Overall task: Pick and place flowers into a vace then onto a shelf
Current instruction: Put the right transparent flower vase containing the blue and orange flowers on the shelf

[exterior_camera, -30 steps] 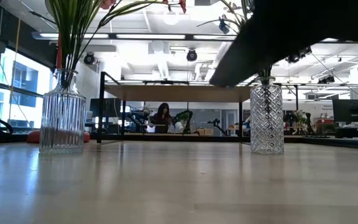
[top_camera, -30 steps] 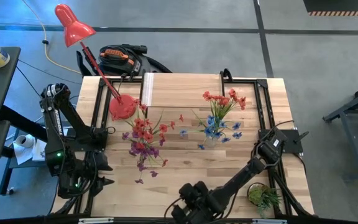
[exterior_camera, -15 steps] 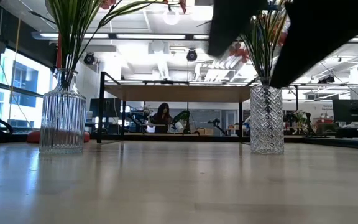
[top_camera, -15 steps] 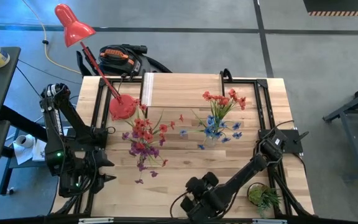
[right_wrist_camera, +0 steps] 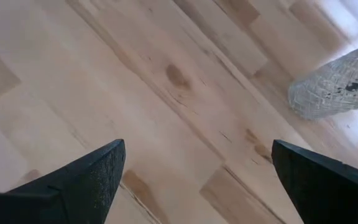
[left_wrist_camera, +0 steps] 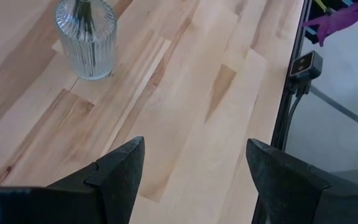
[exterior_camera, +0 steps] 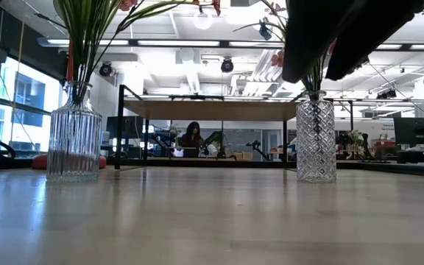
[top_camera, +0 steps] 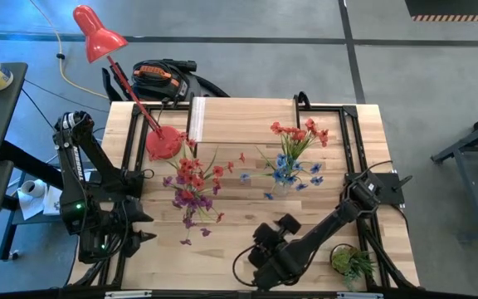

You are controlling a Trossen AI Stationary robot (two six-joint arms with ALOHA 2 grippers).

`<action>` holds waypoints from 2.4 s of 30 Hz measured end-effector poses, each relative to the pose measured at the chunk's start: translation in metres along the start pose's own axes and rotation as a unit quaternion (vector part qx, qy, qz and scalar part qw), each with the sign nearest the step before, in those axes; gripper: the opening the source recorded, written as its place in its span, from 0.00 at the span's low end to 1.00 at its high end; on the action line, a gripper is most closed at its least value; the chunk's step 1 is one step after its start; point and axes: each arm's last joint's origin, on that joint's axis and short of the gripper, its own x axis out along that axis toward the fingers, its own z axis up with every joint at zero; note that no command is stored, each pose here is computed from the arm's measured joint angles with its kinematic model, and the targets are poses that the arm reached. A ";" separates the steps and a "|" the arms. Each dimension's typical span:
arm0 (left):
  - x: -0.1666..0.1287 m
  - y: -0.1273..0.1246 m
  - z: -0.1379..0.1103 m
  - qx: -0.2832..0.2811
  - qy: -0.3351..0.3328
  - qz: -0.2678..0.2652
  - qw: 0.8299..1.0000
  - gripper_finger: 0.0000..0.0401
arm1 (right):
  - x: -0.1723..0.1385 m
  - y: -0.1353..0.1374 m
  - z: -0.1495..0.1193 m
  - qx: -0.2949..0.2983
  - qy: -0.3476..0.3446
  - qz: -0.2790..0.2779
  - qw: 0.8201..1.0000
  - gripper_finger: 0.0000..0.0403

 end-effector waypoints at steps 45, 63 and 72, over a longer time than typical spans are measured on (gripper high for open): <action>0.000 -0.005 -0.002 0.002 0.031 -0.017 0.999 0.79 | 0.033 0.087 -0.024 0.161 -0.032 0.240 0.957 0.90; 0.000 -0.008 -0.001 -0.007 0.008 -0.033 0.999 0.79 | 0.013 0.066 -0.067 0.086 0.050 0.149 0.984 0.88; 0.000 -0.008 -0.001 -0.005 0.007 -0.032 0.999 0.79 | -0.020 0.020 -0.067 0.031 0.119 -0.043 0.991 0.80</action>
